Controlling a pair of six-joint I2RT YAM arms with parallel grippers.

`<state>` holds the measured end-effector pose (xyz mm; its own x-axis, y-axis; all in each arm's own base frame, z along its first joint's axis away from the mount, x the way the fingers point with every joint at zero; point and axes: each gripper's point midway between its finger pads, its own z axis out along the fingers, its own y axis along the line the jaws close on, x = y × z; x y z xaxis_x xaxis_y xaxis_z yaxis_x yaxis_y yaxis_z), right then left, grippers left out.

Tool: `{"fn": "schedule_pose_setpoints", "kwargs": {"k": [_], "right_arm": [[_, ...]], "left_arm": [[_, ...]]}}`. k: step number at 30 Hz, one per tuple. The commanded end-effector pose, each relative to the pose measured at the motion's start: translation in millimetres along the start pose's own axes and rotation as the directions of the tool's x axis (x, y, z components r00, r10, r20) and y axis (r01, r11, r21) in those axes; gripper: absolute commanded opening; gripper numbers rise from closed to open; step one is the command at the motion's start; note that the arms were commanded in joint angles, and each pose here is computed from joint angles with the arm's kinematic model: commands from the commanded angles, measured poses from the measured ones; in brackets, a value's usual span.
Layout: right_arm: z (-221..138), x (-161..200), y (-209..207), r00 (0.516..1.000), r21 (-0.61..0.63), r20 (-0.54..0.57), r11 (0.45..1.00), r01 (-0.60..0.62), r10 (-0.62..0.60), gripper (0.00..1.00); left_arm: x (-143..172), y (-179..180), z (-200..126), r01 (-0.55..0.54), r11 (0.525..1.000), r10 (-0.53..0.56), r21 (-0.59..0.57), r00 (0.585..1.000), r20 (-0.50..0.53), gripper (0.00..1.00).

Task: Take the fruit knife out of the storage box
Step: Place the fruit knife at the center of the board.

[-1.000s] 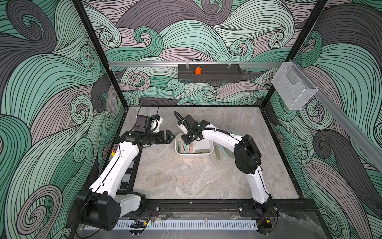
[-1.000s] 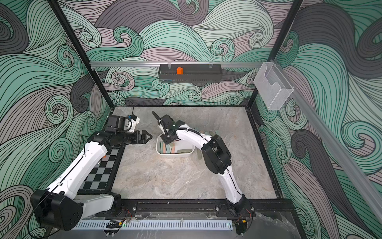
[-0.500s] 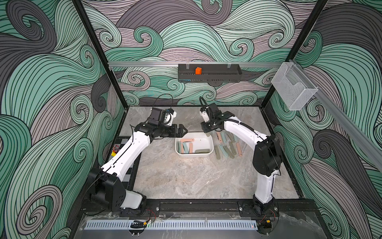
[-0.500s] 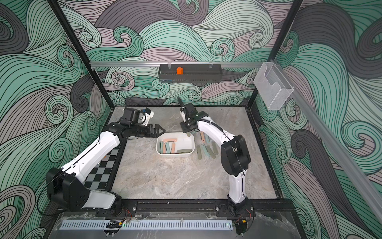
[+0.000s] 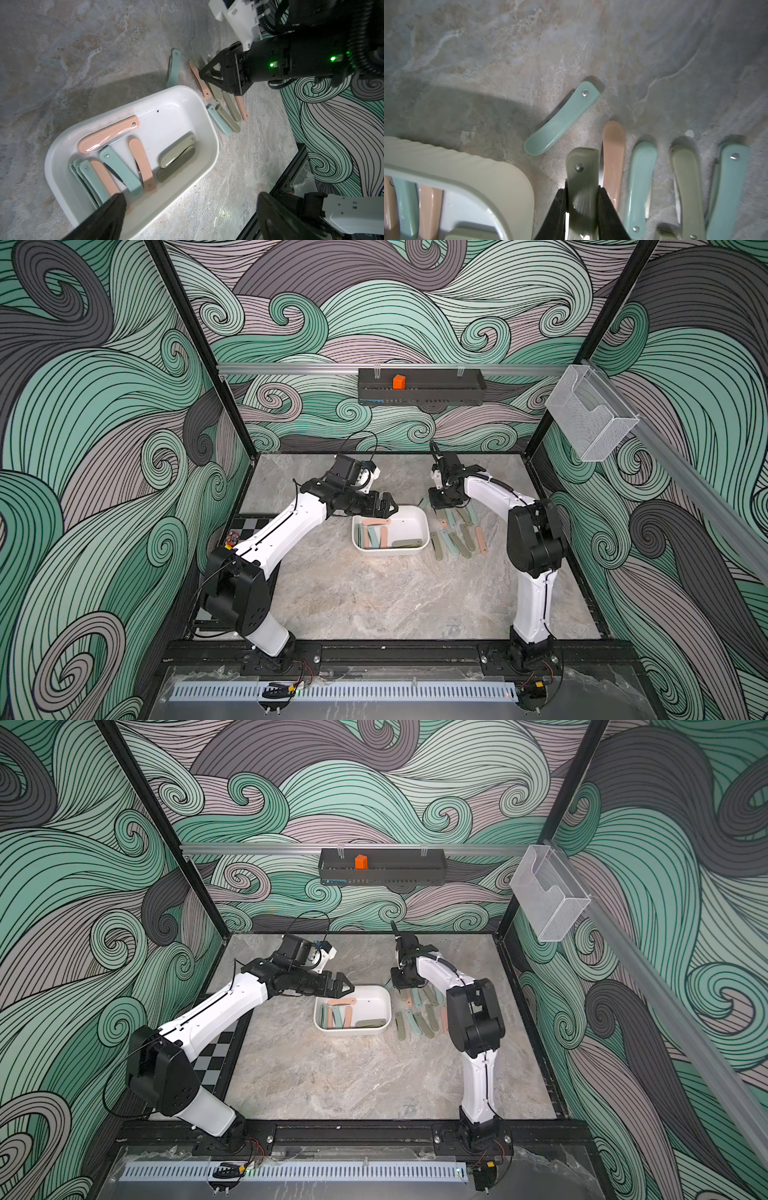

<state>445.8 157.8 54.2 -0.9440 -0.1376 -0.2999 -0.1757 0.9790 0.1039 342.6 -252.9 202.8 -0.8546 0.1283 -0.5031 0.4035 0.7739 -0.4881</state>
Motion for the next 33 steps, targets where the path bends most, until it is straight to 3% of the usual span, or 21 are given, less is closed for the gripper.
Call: {"fn": "schedule_pose_setpoints", "kwargs": {"k": [1,8,17,19,26,33], "right_arm": [[11.6,10.9,9.7,0.999,-0.052,-0.043,0.998,-0.028,0.026,0.18],[27.0,16.4,8.5,0.997,-0.047,-0.068,0.998,-0.038,0.035,0.2],[24.2,14.7,1.5,0.998,-0.008,-0.053,0.999,-0.032,0.032,0.36],[19.0,13.0,-0.3,0.999,0.004,-0.043,1.0,-0.031,0.031,0.42],[-25.1,-1.2,3.4,0.999,0.014,0.046,1.0,-0.012,0.011,0.48],[-60.1,-2.7,50.3,0.992,-0.066,0.111,0.995,0.07,-0.062,0.62]], "left_arm": [[2.9,-2.0,-4.9,-0.014,1.0,0.014,-0.006,1.0,-0.01,0.99],[5.8,0.5,-6.8,-0.027,0.999,0.026,-0.021,1.0,-0.017,0.99],[5.5,1.5,-7.3,-0.03,0.999,0.03,-0.027,0.999,-0.018,0.99],[3.9,1.9,-9.8,-0.036,0.999,0.035,-0.035,0.999,-0.017,0.99],[-12.5,8.5,-35.8,-0.067,0.99,0.074,-0.121,0.996,0.052,0.99],[-20.9,34.8,-73.6,-0.026,0.982,0.053,-0.188,0.989,0.14,0.99]]}}
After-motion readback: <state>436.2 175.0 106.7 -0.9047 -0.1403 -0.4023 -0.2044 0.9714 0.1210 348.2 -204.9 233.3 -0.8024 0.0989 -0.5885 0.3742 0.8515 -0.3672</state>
